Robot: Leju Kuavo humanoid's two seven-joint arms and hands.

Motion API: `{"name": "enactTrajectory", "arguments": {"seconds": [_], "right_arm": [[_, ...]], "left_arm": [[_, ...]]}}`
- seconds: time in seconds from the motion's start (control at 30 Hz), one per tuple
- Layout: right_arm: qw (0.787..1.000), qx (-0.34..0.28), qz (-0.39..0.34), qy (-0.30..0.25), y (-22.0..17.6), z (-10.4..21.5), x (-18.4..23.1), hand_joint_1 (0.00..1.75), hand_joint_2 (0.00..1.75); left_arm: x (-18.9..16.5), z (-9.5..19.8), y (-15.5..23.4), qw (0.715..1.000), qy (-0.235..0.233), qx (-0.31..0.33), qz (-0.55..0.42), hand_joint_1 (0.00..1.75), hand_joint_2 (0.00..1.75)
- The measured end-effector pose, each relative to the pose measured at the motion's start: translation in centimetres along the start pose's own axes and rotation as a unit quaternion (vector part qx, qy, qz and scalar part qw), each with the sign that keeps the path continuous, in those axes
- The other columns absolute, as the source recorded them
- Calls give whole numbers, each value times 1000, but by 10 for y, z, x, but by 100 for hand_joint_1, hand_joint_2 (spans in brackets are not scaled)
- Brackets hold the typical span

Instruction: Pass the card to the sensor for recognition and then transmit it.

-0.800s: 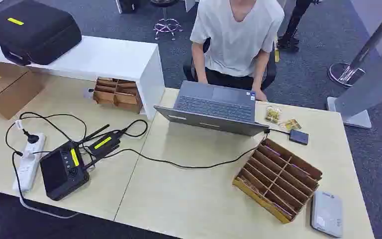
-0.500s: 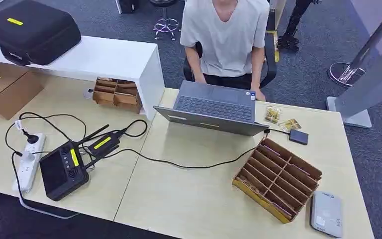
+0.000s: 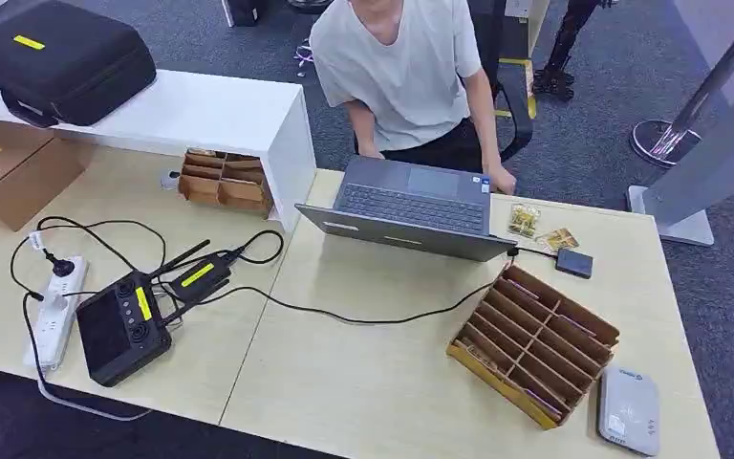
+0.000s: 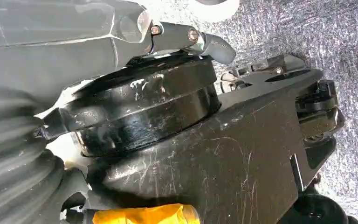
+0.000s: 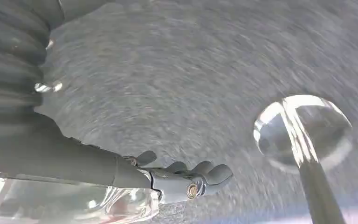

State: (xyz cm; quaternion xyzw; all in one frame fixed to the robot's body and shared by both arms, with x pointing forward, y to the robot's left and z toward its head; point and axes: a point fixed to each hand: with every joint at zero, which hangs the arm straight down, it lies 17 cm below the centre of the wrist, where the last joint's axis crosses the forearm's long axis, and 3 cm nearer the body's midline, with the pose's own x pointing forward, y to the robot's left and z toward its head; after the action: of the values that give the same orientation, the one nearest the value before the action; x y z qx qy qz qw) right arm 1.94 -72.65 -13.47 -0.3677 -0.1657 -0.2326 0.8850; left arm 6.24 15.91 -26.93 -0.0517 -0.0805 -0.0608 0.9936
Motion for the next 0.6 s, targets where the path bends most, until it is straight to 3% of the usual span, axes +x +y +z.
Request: {"name": "enactTrajectory", "arguments": {"seconds": [0.2,0.4,0.5,0.6], "right_arm": [[984,-92,-100,-112,-126,-5,111,0,175],[971,-124,-128,-159,-168,4,148,0,175],[951,-139,-164,-221,-192,16,186,0,175],[915,-157,-215,-304,-248,47,262,0,175]], "left_arm": [[-1,0,0,1000,2,-2,4,0,175],[-2,0,-1,1000,2,-2,5,0,175],[-2,0,-2,1000,2,-3,5,0,175],[-3,0,-3,1000,6,-8,3,0,175]]}}
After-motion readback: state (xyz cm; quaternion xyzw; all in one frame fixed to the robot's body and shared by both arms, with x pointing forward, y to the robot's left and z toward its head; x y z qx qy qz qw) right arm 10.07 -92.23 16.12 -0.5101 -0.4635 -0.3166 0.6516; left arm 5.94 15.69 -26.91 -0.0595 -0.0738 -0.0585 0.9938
